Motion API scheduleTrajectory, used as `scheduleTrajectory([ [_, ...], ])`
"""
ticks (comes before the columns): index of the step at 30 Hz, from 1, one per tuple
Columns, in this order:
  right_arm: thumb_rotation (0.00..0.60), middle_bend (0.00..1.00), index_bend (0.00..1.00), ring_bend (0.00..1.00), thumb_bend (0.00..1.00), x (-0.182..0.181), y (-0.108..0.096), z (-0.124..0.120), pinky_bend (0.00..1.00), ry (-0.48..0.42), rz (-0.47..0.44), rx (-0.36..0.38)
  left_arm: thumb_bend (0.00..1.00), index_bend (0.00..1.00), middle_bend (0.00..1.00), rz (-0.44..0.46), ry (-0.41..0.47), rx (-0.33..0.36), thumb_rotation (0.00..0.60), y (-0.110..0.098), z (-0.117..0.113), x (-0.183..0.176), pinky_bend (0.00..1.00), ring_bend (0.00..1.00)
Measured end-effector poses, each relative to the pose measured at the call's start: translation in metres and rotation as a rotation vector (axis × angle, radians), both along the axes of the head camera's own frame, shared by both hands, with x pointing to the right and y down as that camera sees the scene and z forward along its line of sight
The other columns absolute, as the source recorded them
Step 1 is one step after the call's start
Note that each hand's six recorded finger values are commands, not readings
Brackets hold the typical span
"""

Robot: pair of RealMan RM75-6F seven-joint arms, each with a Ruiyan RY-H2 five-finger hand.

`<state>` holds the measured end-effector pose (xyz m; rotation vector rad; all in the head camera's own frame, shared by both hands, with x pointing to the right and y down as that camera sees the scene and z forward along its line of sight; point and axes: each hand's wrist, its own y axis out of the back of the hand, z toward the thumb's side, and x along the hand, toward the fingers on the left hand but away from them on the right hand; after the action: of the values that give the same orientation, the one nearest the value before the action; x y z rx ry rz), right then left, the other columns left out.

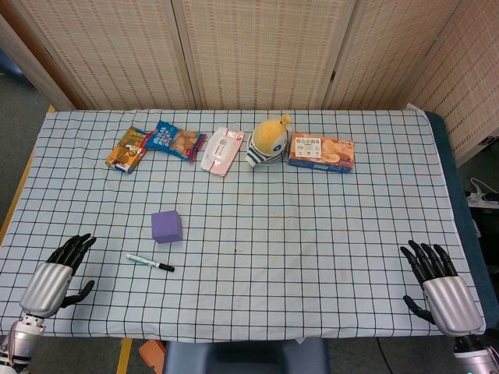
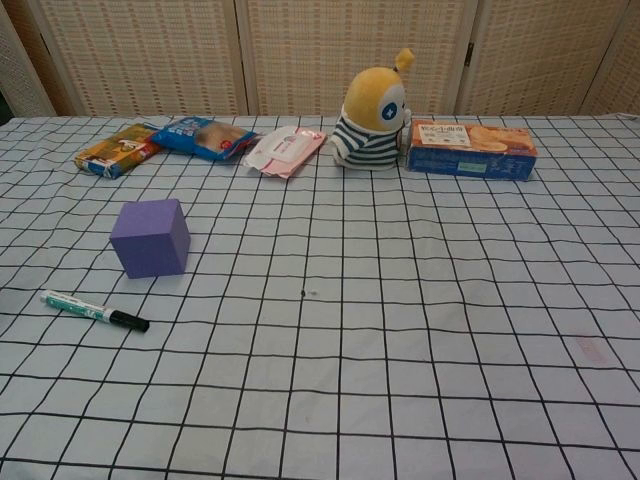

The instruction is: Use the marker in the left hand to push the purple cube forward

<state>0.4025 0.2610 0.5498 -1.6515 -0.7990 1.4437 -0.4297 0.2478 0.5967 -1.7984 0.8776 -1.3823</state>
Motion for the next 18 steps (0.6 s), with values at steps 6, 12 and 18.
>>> scheduleTrajectory([
  [6,0.600,0.00,0.00,0.00,0.14,0.002,-0.003,-0.001,0.00,0.018,0.010,0.022,0.37,0.03,0.14,0.055,0.018,-0.003,0.600,0.001,0.001,0.010,0.78,0.48],
  [12,0.600,0.00,0.00,0.00,0.14,-0.002,-0.004,0.007,0.00,0.013,0.002,-0.006,0.40,0.19,0.30,0.229,-0.007,0.031,0.600,0.009,0.016,0.035,1.00,0.86],
  [18,0.600,0.00,0.00,0.00,0.14,-0.008,-0.002,0.015,0.00,0.006,-0.022,-0.051,0.41,0.28,0.34,0.369,-0.111,0.040,0.600,0.013,0.054,0.058,1.00,0.94],
])
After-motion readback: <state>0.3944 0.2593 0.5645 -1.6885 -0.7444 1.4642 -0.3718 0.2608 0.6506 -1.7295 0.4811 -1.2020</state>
